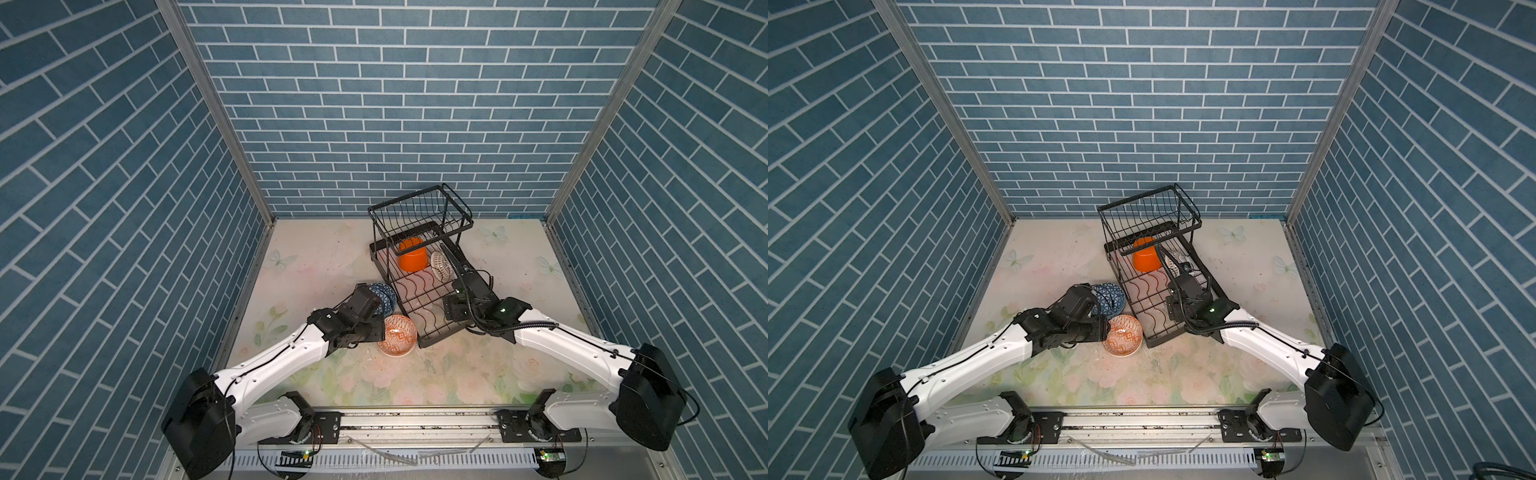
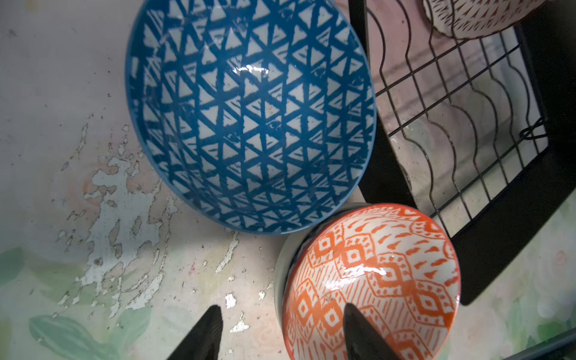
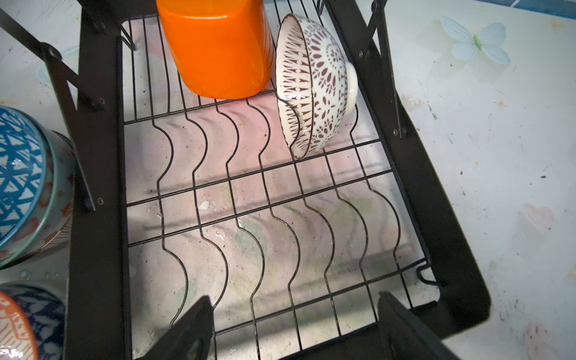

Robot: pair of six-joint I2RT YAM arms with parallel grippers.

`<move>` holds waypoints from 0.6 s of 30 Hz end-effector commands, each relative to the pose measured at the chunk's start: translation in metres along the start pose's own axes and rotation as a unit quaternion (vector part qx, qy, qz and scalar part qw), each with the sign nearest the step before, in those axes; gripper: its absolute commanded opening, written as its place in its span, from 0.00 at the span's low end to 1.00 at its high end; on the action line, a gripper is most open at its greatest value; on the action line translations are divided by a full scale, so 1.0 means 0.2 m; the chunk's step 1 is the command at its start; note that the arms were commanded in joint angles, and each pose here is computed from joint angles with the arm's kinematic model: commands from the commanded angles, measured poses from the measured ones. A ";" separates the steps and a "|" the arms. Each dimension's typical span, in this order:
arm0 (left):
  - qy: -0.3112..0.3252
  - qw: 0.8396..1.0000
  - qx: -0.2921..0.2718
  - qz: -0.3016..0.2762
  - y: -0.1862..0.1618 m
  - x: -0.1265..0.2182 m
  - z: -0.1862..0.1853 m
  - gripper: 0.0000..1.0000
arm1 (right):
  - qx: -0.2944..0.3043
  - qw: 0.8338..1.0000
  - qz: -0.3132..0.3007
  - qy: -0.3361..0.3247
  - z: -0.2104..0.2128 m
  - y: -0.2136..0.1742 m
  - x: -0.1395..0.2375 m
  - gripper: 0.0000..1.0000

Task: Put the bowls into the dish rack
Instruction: 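Grasp the rim of the orange-patterned bowl with the left gripper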

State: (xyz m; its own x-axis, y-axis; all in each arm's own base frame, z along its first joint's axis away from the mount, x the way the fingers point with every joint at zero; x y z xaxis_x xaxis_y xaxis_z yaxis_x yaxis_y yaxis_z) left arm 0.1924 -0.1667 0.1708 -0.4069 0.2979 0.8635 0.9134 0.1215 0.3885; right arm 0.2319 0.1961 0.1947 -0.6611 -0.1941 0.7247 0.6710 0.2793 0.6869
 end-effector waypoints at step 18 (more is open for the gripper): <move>0.028 0.999 -0.017 0.035 -0.02 -0.15 -0.01 0.28 | -0.018 1.000 0.005 0.008 0.01 0.01 0.00 0.82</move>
State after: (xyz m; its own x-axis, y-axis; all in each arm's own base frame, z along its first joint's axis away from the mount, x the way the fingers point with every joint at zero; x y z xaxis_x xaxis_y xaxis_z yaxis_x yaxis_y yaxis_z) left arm 0.1994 -0.1771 0.1404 -0.3343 0.2509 0.9084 0.9424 0.0827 0.3240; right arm 0.2315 0.1975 0.1923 -0.6495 -0.2018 0.7331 0.6797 0.2779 0.6788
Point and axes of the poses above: each gripper's point midway between its finger pads, its own x axis back along the fingers, its own z axis along the line the jaws close on, y = z × x, the point moved 8 cm from there along x, back along the fingers, and after that the axes turned 4 degrees about x, right-handed, at the moved point
